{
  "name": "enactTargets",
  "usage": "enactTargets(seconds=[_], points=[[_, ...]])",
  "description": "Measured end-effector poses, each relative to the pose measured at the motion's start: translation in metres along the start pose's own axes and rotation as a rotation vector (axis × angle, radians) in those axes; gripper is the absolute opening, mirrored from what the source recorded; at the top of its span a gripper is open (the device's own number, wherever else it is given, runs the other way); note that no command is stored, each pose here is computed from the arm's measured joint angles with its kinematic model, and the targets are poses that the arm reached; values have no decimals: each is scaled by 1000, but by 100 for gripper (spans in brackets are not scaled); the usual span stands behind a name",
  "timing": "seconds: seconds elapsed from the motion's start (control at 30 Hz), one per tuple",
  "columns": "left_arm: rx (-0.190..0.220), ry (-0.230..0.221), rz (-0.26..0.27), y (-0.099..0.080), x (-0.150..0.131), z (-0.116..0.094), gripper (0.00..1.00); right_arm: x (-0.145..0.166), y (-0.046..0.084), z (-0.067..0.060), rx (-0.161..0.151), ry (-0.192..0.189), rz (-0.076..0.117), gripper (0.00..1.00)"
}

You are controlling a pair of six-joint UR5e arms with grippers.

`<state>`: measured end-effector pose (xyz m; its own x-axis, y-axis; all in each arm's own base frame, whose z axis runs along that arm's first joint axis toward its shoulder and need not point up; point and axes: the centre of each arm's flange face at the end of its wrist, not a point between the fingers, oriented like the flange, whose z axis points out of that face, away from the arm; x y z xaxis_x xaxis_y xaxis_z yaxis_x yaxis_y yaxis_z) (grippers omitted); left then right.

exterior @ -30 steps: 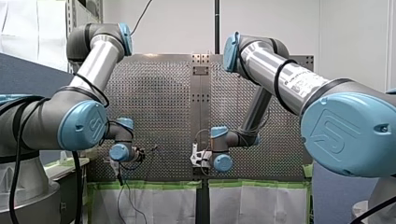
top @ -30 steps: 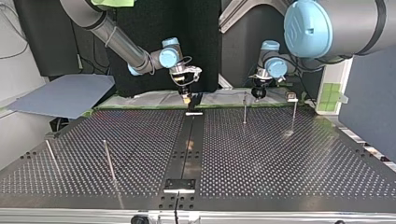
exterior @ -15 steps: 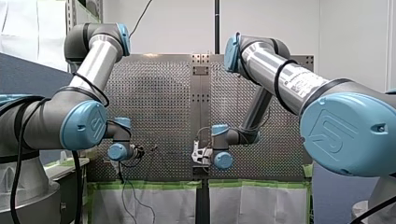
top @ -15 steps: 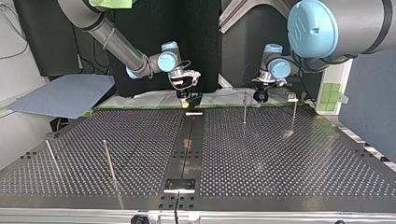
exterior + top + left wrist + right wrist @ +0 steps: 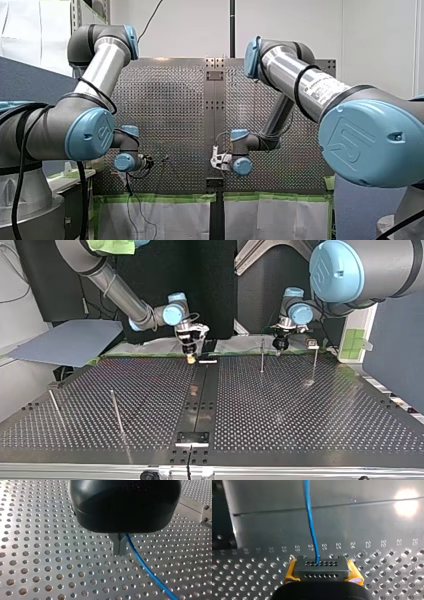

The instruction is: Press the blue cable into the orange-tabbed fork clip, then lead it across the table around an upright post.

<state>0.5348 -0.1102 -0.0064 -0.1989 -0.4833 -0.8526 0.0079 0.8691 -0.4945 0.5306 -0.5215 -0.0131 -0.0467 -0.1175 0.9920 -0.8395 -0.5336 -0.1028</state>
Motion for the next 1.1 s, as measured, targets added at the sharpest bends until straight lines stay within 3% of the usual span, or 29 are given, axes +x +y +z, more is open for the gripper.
enactTargets(seconds=[0.37,0.43,0.47,0.53,0.57,0.6,0.77,0.87,0.93,0.97,1.0,1.03,1.1], points=[[6,-20,-14,-1,-11,14,0,6,11,7,-16,2,2,0],[19,-26,-3,-2,-12,16,14,6,11,7,-16,2,2,0],[30,-31,2,-3,-13,16,14,6,11,7,-16,1,2,0],[48,-40,6,-5,-14,18,27,6,11,7,-16,1,2,0],[58,-48,7,-5,-15,19,27,6,11,7,-16,1,2,0],[65,-56,8,-6,-16,20,33,6,11,7,-16,1,2,0],[62,-104,26,-5,-22,24,36,6,11,6,-17,-1,2,0],[43,-99,46,-2,-21,23,39,6,11,6,-17,-1,2,0],[36,-87,57,-1,-21,22,56,6,11,6,-17,-2,2,0],[30,-77,64,0,-20,21,56,5,11,6,-17,-3,2,0],[25,-69,71,2,-19,20,72,5,11,6,-17,-4,2,0],[20,-61,78,3,-19,19,100,5,11,6,-17,-5,2,0],[5,-43,95,5,-17,17,100,5,12,6,-17,-8,2,0]])
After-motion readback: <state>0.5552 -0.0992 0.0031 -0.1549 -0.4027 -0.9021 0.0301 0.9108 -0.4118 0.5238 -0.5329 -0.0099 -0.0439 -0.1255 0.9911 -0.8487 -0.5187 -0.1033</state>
